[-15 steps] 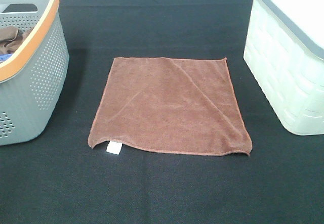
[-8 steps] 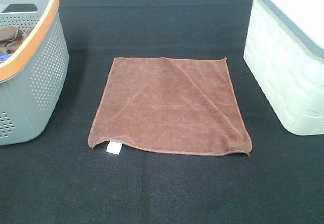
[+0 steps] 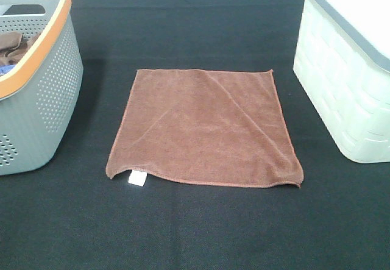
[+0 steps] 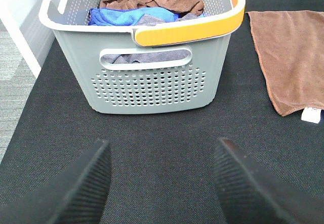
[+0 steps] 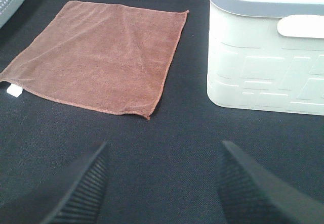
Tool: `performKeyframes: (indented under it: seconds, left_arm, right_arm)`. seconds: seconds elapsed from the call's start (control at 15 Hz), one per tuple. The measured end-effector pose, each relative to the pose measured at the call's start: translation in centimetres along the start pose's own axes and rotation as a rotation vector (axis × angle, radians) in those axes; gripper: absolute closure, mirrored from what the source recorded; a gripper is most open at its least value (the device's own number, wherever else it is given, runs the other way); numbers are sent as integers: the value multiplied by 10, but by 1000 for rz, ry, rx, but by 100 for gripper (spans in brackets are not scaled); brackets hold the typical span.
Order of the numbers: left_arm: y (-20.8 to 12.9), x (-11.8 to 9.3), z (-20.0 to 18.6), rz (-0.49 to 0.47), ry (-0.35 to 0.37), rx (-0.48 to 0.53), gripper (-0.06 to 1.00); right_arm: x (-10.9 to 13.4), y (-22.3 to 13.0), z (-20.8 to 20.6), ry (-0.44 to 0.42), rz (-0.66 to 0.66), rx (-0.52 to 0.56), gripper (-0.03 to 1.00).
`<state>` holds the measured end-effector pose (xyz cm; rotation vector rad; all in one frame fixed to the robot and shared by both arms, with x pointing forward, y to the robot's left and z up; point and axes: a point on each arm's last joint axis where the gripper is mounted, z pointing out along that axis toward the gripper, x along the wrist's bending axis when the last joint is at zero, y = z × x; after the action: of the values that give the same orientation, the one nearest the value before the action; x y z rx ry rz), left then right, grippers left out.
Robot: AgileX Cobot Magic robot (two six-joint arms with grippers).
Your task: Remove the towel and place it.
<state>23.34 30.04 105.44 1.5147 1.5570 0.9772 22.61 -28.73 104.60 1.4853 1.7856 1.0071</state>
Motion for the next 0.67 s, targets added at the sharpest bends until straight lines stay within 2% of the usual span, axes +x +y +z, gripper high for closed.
performKeyframes:
  seconds: [0.67]
  left_arm:
    - [0,0,0,0,0,0,37]
  right_arm:
    - [0,0,0,0,0,0,38]
